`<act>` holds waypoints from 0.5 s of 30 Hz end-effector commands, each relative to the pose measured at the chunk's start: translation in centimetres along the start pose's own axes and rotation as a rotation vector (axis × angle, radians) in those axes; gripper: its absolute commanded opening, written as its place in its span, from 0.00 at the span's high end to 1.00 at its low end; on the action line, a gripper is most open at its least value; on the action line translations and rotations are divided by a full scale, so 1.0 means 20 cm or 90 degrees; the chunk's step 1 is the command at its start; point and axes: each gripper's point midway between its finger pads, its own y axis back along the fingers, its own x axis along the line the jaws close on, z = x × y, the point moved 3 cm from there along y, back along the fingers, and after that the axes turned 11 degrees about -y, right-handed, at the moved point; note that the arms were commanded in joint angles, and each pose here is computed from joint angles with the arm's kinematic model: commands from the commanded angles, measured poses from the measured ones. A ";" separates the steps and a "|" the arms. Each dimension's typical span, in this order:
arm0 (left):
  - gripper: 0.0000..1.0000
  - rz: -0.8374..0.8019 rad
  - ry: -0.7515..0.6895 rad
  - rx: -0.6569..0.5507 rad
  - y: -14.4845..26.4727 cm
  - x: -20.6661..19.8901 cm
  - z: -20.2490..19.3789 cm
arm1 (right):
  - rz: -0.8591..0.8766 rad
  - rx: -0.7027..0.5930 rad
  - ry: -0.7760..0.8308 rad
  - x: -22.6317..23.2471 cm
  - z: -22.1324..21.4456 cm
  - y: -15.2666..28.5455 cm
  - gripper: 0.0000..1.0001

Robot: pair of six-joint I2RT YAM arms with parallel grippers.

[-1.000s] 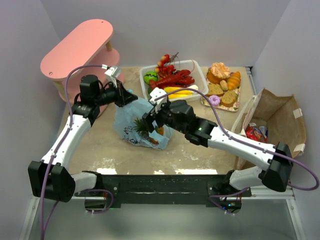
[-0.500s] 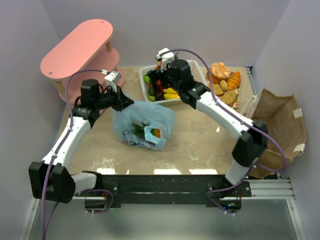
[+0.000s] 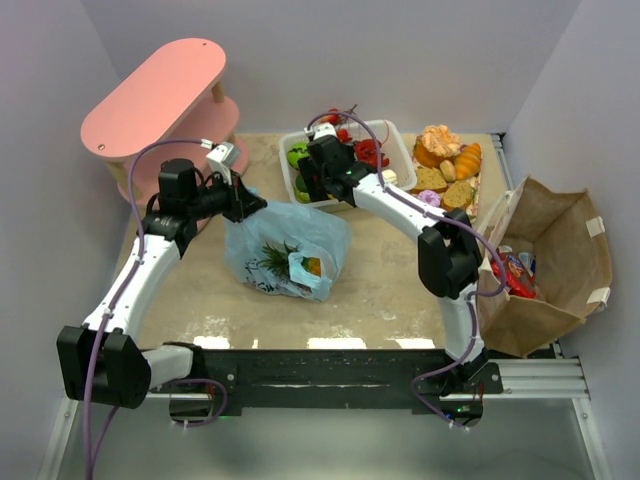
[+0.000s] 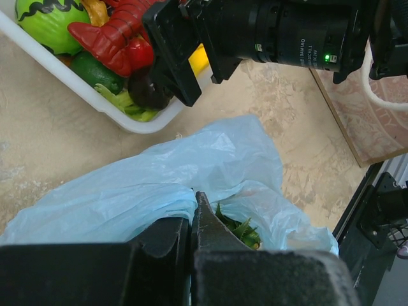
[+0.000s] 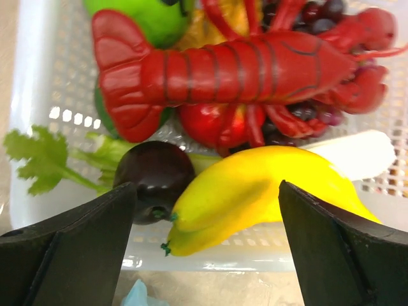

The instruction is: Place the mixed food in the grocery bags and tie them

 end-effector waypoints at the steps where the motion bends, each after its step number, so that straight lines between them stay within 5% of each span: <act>1: 1.00 -0.014 -0.021 -0.031 0.03 -0.02 0.05 | -0.121 -0.074 -0.059 -0.06 0.13 0.09 0.04; 15: 1.00 -0.029 -0.015 -0.036 0.03 -0.03 0.04 | -0.291 -0.109 -0.050 -0.07 0.05 -0.01 0.02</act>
